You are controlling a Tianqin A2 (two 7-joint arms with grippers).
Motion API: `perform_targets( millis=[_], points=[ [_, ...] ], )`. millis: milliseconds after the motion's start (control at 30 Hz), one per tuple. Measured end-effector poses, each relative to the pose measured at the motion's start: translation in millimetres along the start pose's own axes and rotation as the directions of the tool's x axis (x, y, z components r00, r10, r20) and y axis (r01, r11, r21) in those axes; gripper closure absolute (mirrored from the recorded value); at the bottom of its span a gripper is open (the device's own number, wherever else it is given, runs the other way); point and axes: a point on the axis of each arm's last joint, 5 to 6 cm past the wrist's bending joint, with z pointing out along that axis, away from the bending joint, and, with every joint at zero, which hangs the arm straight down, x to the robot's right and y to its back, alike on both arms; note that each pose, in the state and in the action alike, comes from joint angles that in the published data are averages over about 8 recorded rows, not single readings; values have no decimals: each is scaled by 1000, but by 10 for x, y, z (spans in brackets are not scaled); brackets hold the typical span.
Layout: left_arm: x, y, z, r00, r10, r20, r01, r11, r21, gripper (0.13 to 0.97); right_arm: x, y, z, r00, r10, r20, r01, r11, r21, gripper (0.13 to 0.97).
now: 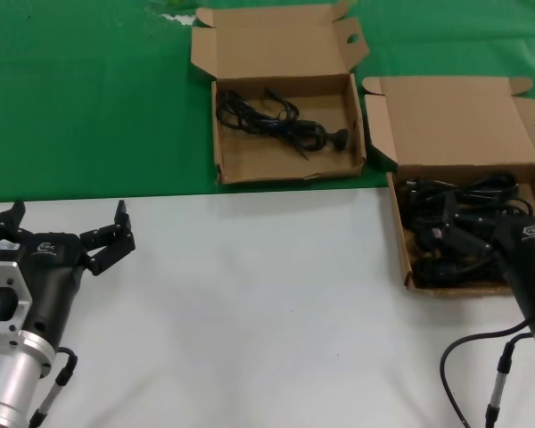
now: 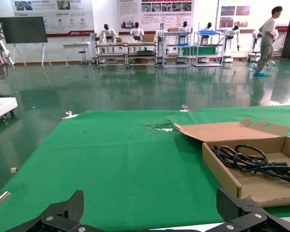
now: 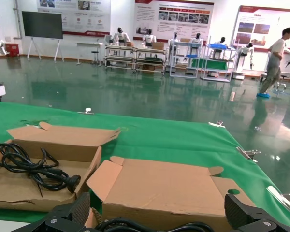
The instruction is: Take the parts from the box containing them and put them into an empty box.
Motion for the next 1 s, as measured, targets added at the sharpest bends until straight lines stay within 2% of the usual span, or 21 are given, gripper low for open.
perform_targets(
  millis=[1000],
  points=[
    [0,0,0,1000,0,0,0,1000,0,132,0,0,0,1000,0,0,0,1000,0,130]
  ],
)
